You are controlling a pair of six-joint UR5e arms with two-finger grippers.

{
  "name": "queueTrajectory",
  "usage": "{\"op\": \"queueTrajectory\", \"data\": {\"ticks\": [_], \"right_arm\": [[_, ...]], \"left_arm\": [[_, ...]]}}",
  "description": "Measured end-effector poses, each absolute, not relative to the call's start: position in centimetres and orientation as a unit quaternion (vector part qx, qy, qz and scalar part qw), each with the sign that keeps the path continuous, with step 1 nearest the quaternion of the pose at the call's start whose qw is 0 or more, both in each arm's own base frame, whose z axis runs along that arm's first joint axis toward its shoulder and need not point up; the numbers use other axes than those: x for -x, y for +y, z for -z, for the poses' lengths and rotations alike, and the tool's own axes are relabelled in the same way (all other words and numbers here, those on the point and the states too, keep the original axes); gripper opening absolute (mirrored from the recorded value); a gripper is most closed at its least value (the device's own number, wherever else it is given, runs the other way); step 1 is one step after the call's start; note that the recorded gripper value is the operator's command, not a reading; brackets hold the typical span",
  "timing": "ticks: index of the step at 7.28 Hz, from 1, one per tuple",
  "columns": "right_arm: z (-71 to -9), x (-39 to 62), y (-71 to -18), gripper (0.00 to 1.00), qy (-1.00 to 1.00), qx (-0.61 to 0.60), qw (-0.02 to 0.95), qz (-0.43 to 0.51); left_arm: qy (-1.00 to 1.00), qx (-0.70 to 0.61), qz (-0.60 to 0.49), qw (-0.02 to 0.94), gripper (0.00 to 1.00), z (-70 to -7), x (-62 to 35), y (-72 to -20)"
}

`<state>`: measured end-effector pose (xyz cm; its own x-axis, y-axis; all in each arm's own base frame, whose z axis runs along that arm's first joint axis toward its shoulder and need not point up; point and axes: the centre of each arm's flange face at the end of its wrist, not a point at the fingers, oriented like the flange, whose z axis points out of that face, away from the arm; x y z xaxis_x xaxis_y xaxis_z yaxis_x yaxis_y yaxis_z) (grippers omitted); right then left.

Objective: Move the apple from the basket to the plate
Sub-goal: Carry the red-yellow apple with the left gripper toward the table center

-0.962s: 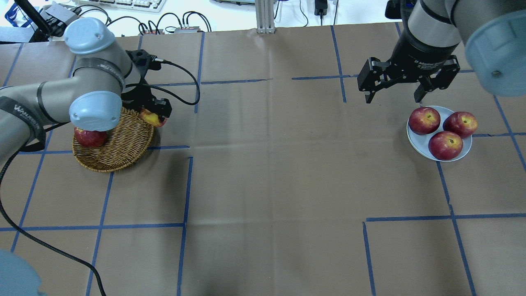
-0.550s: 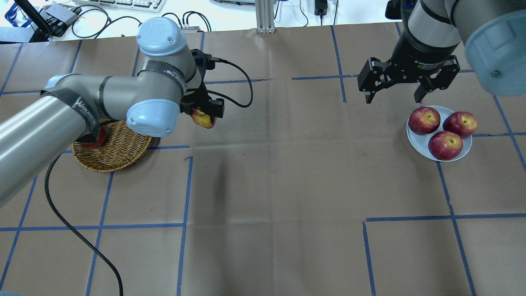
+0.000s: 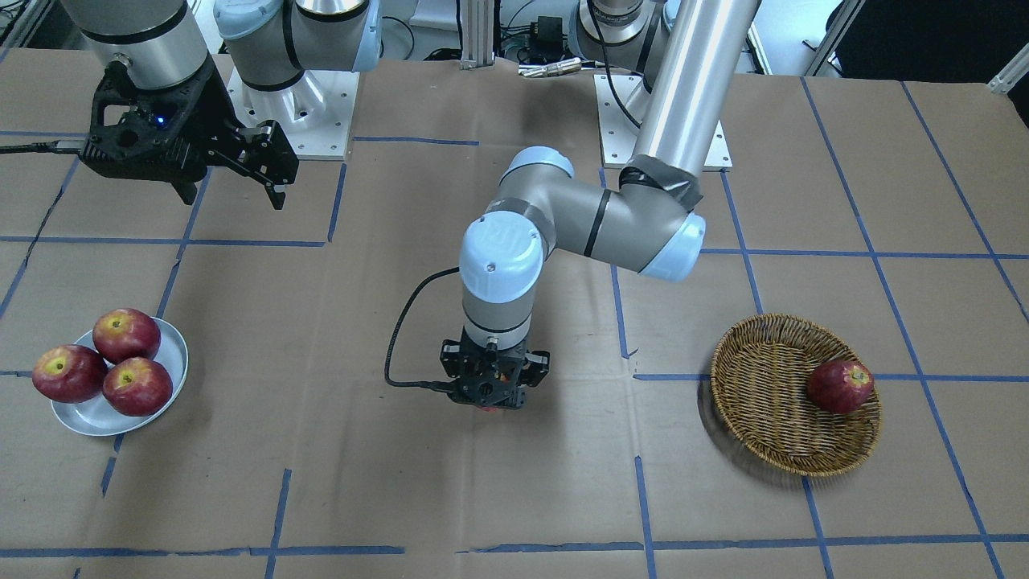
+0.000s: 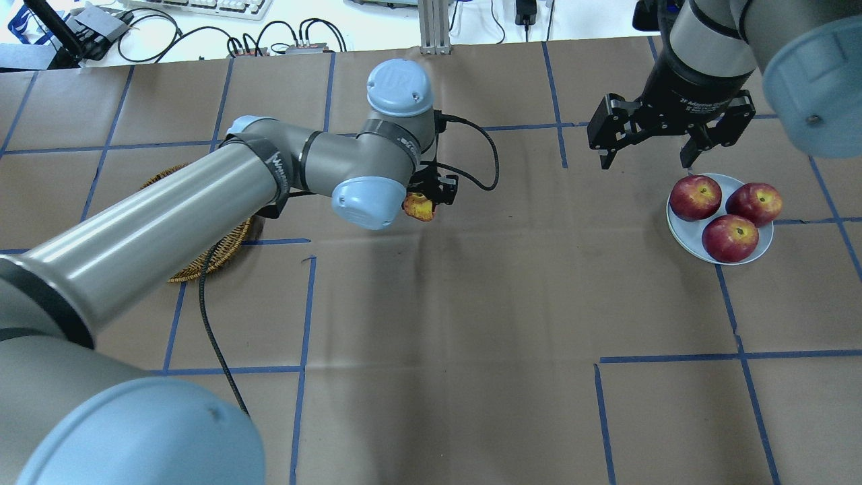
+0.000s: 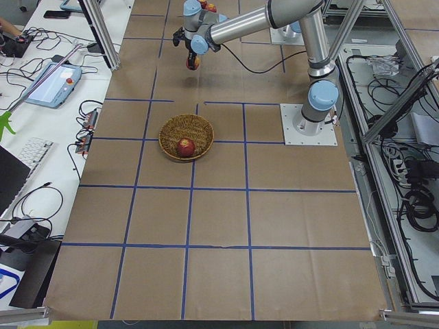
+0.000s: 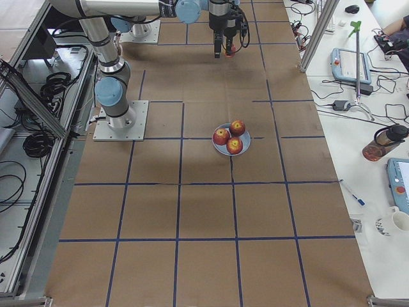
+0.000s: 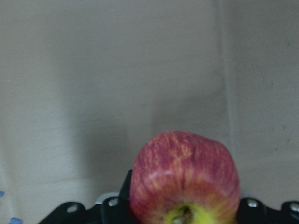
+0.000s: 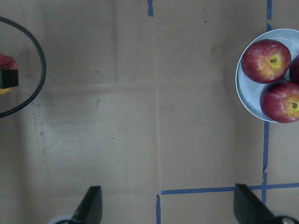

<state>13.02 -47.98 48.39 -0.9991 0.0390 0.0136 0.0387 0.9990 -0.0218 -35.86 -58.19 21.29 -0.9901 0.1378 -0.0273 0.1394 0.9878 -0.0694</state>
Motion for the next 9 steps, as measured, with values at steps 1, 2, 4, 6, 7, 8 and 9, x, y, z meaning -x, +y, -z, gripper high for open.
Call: {"op": "queueTrajectory", "data": {"ticks": [1, 2, 4, 6, 7, 8, 9], "right_arm": [[-48.5, -13.1, -48.0, 1.00, -1.000, 0.019, 0.007, -0.012], [-48.6, -13.2, -48.0, 1.00, -1.000, 0.020, 0.007, -0.014], [-48.8, -13.3, -47.9, 1.00, -1.000, 0.023, 0.006, -0.016], [-48.7, -13.4, -48.0, 1.00, -1.000, 0.024, 0.002, -0.015], [-48.6, -13.5, -47.9, 1.00, -1.000, 0.024, -0.003, -0.015], [-48.5, -13.6, -47.9, 1.00, -1.000, 0.023, -0.008, -0.015], [-48.3, -13.7, -48.0, 1.00, -1.000, 0.024, -0.010, -0.014]], "left_arm": [[0.996, -0.077, 0.043, 0.020, 0.48, -20.4, 38.1, -58.6], [0.995, -0.083, 0.045, 0.022, 0.48, -20.1, 39.4, -58.5], [0.995, -0.090, 0.032, 0.018, 0.48, -19.4, 40.1, -57.4], [0.995, -0.092, 0.016, 0.019, 0.48, -18.3, 39.4, -56.2], [0.996, -0.091, 0.015, 0.020, 0.95, -18.4, 39.0, -56.1], [0.996, -0.090, 0.014, 0.020, 0.99, -18.4, 38.8, -56.1], [0.996, -0.089, 0.013, 0.021, 0.99, -18.5, 38.7, -56.1]]}}
